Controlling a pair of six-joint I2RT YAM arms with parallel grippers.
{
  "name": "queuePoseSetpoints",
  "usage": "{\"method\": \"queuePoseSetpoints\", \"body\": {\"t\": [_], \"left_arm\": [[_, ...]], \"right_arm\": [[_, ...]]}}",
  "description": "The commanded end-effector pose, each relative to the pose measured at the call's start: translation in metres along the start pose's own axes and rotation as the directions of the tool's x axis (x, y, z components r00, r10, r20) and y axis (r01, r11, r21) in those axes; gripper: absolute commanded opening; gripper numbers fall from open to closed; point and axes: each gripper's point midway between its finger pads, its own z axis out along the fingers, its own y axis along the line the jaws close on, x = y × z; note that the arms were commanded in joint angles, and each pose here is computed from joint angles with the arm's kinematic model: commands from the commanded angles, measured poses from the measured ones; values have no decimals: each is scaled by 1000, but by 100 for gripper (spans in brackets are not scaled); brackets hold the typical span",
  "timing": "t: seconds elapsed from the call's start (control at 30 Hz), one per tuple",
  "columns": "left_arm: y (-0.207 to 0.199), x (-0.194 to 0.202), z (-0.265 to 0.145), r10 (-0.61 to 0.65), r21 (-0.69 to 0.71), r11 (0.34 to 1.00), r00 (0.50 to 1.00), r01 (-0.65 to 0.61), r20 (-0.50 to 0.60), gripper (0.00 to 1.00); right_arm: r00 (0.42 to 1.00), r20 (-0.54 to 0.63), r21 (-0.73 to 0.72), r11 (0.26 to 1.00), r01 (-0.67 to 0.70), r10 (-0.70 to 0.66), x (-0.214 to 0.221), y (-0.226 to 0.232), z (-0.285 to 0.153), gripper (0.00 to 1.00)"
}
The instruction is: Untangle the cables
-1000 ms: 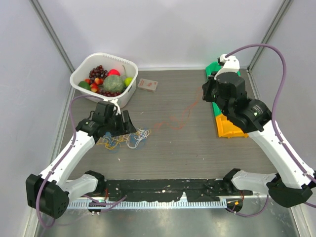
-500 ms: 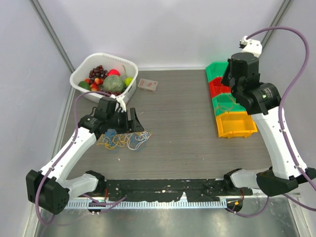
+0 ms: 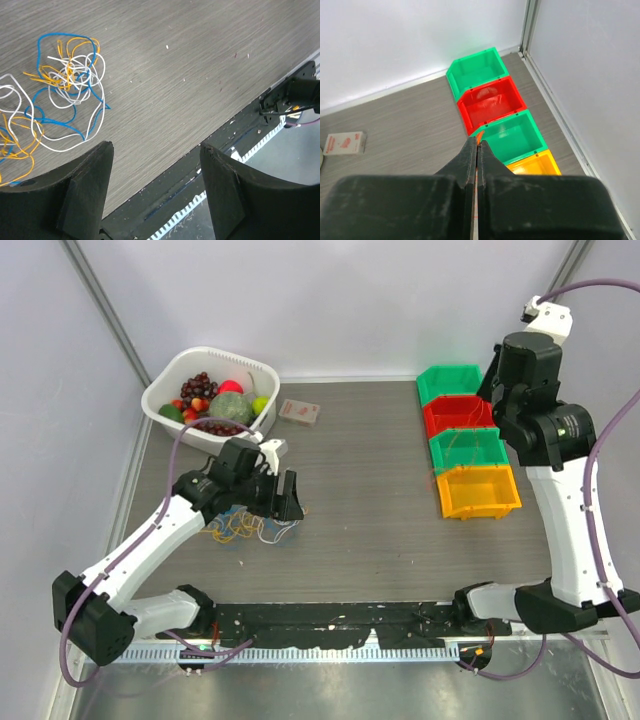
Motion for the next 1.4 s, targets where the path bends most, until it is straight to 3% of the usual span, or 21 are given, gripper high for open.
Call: {"method": "queuePoseSetpoints", "body": {"t": [0.0, 0.3, 0.73, 0.83, 1.0, 1.23, 1.37], "left_arm": [[-5, -6, -5, 76, -5, 997, 997, -76, 15, 73], [-14, -5, -7, 116, 9, 993, 993, -117, 16, 74], [-8, 0, -15, 131, -19, 991, 991, -131, 23, 74], [-6, 2, -15, 131, -23, 991, 991, -130, 23, 74], [-7, -2, -15, 134, -24, 991, 990, -134, 34, 74], [-3, 1, -19, 142, -41, 989, 989, -141, 34, 74], [-2, 1, -19, 148, -48, 988, 988, -147, 37, 74]], "right_arm": [[991, 132, -11, 1000, -28, 29, -42, -11, -23, 1], [991, 131, 123, 992, 20, -36, -23, -38, -15, 1], [1000, -10, 319, 948, 6, -3, 59, -89, 40, 1], [999, -49, 305, 952, 3, 12, 80, -89, 51, 1], [990, -93, 211, 973, -88, 110, 129, -72, 83, 1], [926, -208, 265, 930, -256, 314, 201, -96, 99, 1], [889, -259, 329, 900, -287, 378, 232, -114, 96, 1]]}}
